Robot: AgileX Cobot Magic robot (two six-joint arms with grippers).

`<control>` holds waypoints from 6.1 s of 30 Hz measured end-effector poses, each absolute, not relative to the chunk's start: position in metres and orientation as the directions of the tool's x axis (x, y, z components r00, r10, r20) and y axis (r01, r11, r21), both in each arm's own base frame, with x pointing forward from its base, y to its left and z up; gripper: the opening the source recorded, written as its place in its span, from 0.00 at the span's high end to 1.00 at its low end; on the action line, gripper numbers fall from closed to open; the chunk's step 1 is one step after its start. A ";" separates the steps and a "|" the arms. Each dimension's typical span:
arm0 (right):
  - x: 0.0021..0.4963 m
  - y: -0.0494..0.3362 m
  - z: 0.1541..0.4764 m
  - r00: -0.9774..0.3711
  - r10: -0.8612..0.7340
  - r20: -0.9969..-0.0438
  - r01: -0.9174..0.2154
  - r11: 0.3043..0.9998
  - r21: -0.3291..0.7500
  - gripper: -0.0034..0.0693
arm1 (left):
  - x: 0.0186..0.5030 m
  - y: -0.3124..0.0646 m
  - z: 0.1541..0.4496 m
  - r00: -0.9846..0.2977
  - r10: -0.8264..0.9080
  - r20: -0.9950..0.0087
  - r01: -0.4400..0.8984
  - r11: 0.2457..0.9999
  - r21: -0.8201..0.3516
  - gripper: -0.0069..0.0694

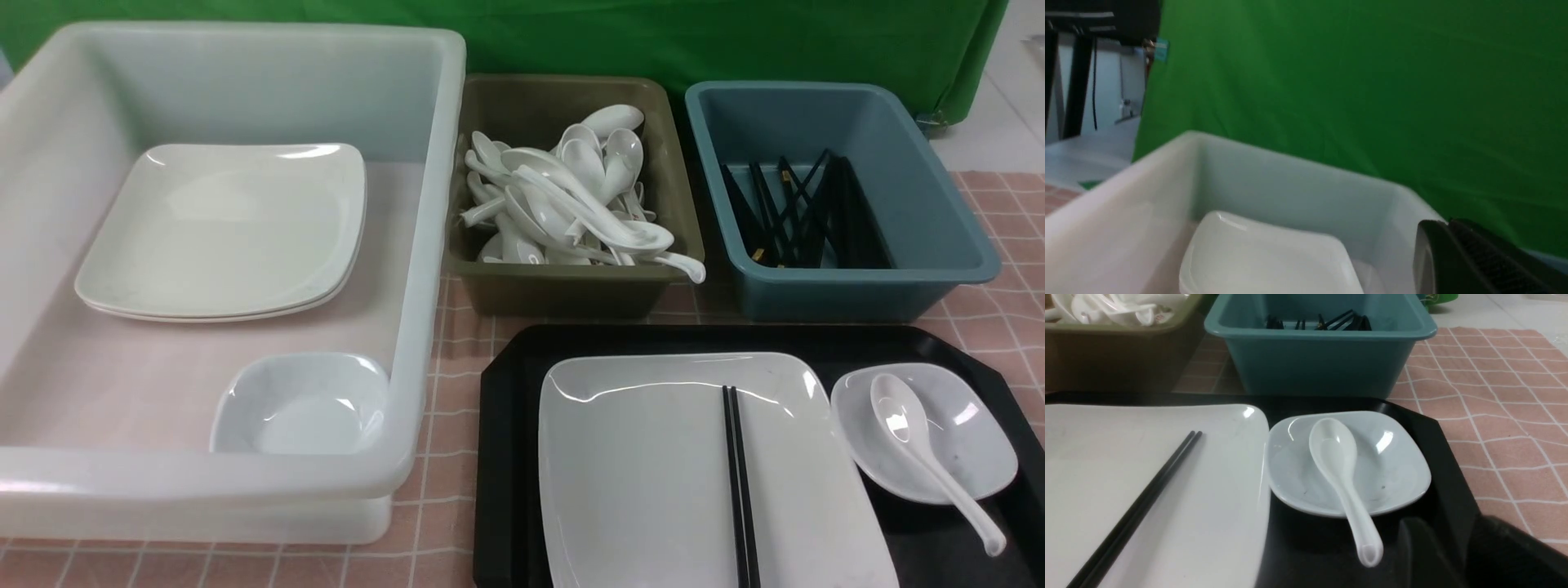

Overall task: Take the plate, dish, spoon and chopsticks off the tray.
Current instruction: Use the right arm to grab a soup spoon from the plate, then use the right arm to put the soup spoon into the small storage box in the middle, then use the left arm to grab a pair of chopsticks from the plate

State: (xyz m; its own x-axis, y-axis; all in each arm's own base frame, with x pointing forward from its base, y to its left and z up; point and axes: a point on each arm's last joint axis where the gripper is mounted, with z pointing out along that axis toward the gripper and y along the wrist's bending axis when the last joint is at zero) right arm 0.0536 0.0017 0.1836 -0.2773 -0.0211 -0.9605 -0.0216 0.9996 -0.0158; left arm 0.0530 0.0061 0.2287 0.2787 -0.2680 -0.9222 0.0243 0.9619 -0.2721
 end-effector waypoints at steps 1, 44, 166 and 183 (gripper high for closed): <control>0.054 0.002 0.184 -0.275 -0.021 -0.961 -0.021 1.000 -0.016 0.61 | 0.052 0.007 0.231 0.310 -0.271 -0.911 0.021 0.960 -0.278 0.88; 0.208 0.022 0.330 -0.954 -0.162 -0.253 -0.156 0.987 -0.044 0.90 | 0.189 -0.145 0.336 -0.780 0.385 -0.493 0.548 0.801 -0.240 0.92; 0.133 0.023 0.405 -0.794 -0.170 -0.583 -0.186 0.982 -0.032 0.74 | 0.240 -0.388 0.164 -0.818 0.540 -0.198 0.561 0.825 -0.066 0.80; 0.123 0.021 0.408 -0.767 -0.162 -0.621 -0.185 0.982 -0.027 0.85 | 0.276 -0.379 0.334 -0.334 0.209 -0.919 0.725 0.680 -0.109 0.80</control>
